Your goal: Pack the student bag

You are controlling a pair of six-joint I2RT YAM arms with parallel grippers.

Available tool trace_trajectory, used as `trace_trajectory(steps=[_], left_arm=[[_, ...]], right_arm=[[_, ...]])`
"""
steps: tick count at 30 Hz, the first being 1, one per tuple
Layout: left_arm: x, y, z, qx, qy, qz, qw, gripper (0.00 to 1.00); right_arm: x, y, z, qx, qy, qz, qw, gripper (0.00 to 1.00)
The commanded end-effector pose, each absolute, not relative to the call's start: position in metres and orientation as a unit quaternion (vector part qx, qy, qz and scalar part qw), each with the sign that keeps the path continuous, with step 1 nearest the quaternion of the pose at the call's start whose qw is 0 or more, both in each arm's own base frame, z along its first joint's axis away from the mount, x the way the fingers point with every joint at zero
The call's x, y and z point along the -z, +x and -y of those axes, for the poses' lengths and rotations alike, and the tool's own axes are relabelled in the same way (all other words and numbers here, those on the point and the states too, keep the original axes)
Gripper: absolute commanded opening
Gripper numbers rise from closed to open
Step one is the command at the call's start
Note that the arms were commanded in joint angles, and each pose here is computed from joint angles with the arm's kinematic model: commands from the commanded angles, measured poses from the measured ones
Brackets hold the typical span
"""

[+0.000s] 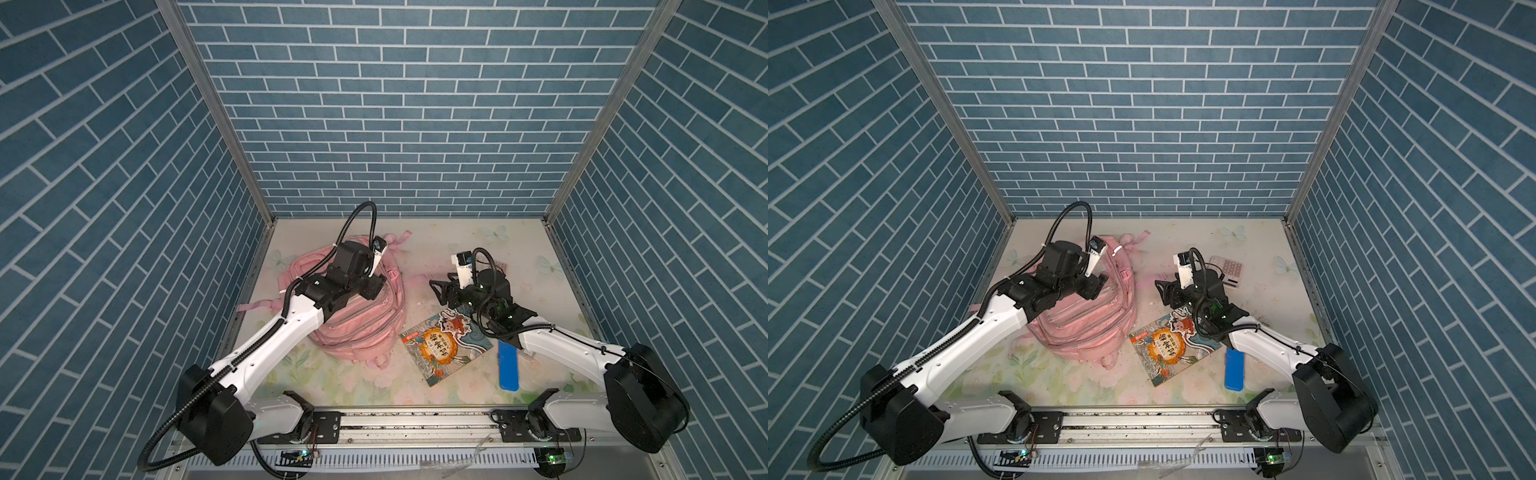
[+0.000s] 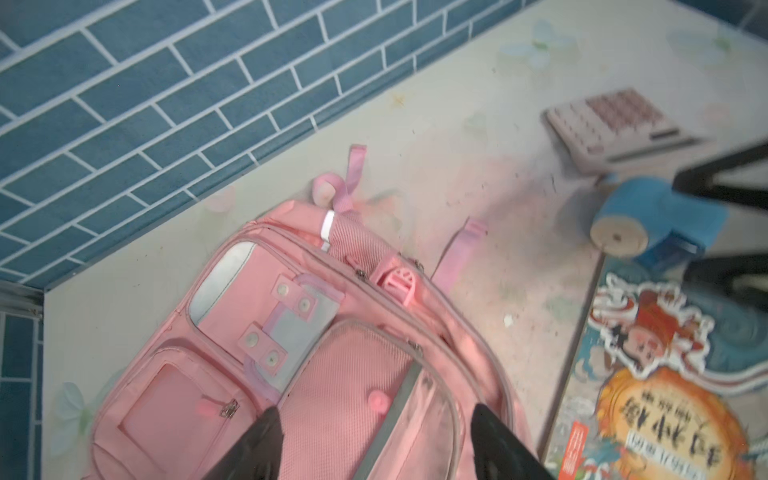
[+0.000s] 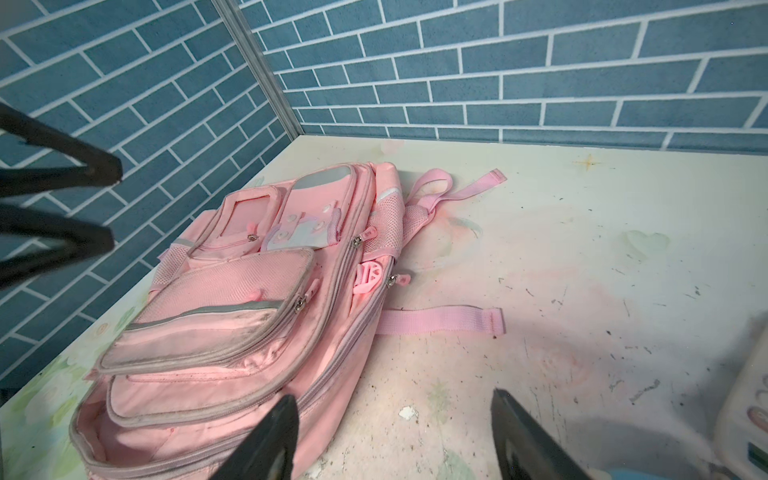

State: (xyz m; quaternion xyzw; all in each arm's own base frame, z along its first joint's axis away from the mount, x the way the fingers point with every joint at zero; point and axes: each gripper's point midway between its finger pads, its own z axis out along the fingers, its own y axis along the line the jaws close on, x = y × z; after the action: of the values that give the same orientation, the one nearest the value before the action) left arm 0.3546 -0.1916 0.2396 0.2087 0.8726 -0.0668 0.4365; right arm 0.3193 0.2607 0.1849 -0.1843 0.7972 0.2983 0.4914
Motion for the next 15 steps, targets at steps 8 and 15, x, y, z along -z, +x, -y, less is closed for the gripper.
trace_trajectory(steps=[8,15], left_arm=[[-0.155,0.428,0.191,0.035,-0.060,-0.947,0.313,0.72],[-0.121,0.465,0.183,-0.005,-0.110,-0.950,0.292,0.71]], right_arm=[[-0.178,0.328,-0.260,-0.290,-0.176,-0.813,0.473,0.73],[-0.164,0.325,-0.268,-0.304,-0.191,-0.819,0.448,0.72]])
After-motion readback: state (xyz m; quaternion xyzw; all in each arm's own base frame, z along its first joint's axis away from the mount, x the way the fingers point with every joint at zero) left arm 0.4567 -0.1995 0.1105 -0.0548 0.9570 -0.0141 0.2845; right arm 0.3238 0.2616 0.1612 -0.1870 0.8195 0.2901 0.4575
